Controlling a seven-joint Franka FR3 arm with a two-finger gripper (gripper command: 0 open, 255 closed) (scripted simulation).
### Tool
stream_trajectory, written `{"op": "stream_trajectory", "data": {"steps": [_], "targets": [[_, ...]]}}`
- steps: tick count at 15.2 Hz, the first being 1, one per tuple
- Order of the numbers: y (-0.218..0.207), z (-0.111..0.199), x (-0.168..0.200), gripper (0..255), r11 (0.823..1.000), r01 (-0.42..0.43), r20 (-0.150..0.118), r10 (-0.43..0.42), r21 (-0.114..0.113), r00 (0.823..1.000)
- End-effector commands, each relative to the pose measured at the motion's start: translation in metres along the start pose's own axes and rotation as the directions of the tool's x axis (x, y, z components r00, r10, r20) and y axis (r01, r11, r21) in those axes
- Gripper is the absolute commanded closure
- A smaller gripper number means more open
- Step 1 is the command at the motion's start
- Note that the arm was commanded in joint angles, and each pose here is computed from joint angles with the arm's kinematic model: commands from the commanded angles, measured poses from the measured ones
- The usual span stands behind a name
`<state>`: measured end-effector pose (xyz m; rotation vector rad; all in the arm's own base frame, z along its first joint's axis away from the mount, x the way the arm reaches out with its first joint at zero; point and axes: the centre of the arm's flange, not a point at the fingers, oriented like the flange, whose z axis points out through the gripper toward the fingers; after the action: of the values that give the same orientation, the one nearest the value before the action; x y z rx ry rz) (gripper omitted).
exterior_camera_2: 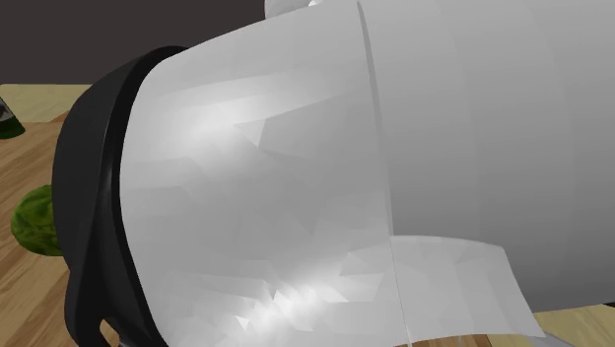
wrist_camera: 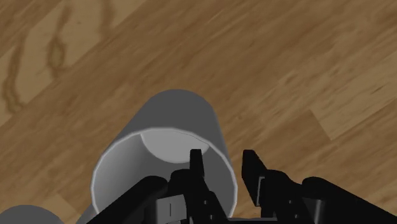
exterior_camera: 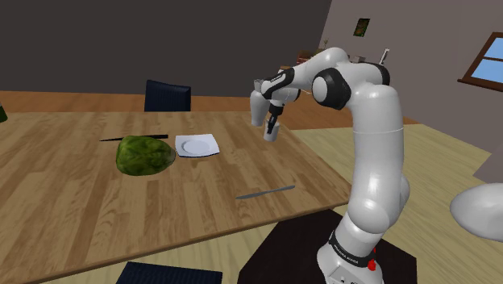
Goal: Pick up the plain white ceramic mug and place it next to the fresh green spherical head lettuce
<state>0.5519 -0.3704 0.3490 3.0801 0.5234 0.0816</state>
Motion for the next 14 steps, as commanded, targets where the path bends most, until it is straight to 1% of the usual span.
{"op": "stream_trajectory", "data": {"steps": [1,8,14], "targets": [[0.0,0.0,0.0,255,1.0,0.0,0.0,0.0,0.0,1.0],[0.0,0.0,0.0,255,1.0,0.0,0.0,0.0,0.0,1.0],[0.001,-0.032,0.002,255,1.0,0.0,0.0,0.0,0.0,1.0]]}}
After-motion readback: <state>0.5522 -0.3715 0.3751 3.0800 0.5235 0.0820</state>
